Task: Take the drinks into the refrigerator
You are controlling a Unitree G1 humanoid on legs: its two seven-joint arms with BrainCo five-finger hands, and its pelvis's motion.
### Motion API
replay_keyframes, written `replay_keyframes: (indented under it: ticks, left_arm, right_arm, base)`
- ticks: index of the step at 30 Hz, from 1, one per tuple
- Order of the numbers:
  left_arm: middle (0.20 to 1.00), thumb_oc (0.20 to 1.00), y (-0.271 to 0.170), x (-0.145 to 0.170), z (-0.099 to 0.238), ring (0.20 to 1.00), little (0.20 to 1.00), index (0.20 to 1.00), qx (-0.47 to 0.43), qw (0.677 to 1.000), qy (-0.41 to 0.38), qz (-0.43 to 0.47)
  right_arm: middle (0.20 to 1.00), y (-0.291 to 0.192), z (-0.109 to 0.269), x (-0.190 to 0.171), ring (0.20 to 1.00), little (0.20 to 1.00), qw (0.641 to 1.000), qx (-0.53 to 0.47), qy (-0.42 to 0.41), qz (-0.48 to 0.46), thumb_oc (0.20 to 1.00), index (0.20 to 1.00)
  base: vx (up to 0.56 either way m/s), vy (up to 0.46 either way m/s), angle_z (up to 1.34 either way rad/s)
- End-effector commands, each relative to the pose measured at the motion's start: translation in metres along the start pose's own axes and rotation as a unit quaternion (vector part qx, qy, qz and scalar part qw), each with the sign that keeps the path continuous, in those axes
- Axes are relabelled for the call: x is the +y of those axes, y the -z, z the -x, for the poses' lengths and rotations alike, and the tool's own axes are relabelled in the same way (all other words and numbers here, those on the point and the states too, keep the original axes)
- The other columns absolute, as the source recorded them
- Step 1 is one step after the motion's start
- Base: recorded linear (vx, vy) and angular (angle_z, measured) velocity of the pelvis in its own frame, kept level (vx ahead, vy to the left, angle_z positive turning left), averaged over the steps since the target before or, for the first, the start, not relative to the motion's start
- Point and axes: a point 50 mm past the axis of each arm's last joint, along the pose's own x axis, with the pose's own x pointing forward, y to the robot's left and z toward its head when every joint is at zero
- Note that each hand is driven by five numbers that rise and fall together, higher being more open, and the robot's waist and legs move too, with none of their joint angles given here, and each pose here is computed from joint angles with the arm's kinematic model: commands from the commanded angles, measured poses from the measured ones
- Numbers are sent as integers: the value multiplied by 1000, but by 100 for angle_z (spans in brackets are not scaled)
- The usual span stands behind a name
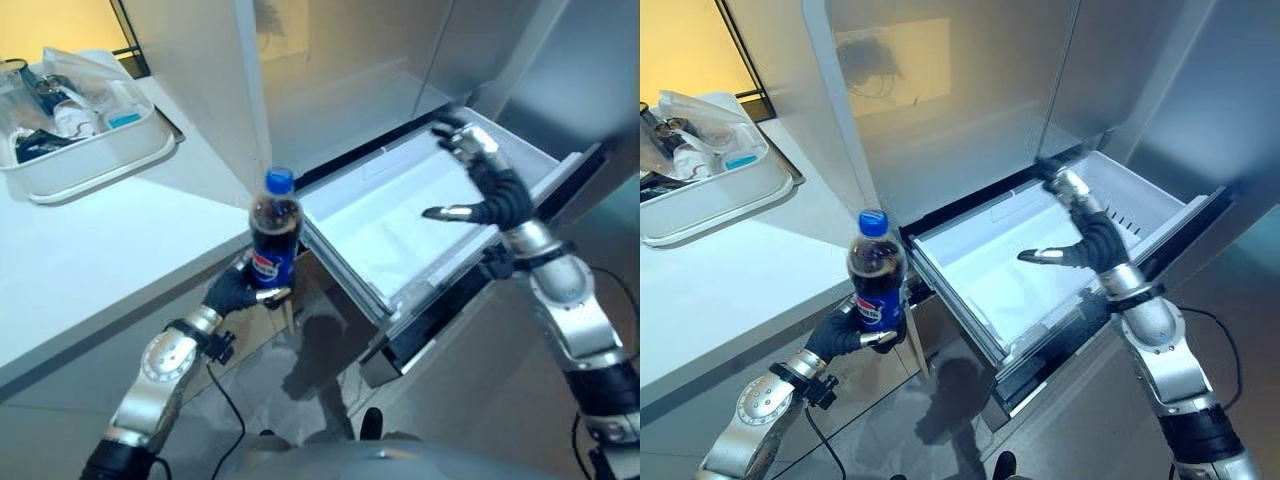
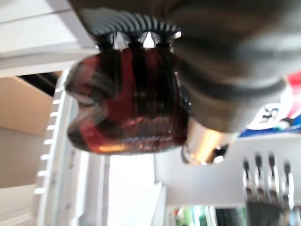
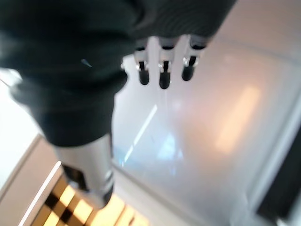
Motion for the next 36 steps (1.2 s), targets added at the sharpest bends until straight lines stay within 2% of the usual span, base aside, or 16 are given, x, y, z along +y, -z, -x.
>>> replay_keyframes:
  ticks: [1, 6, 13, 26, 36]
  left_arm:
    - [200, 200, -41, -6, -31, 200, 200, 200, -117, 991, 45, -44]
    - [200, 200, -30, -23, -46, 200, 200, 200, -107, 992, 44, -43]
    - [200, 200, -20, -33, -59, 200, 200, 200, -89, 995, 26, -41]
    - [200, 200, -33, -53, -76, 200, 200, 200, -109, 989, 83, -52]
    - [200, 200, -49, -43, -74, 200, 200, 200, -143, 987, 66, -31]
  right_arm:
    - [1000, 3, -22, 9, 1000, 1000, 997, 10, -76, -24, 1000, 1000]
    - [1000, 37, -37, 34, 1000, 1000, 991, 65, -95, -68, 1000, 1000]
    - [1000, 53, -54, 70, 1000, 1000, 983, 91, -109, -119, 1000, 1000]
    - [1000, 47, -82, 118, 1000, 1000, 975, 82, -148, -147, 1000, 1000]
    - [1000, 60, -66, 134, 1000, 1000, 963, 109, -171, -178, 1000, 1000]
  base:
    - [0, 0, 0]
    - [0, 0, 0]
    - [0, 0, 0]
    - [0, 0, 0]
    - [0, 0, 0]
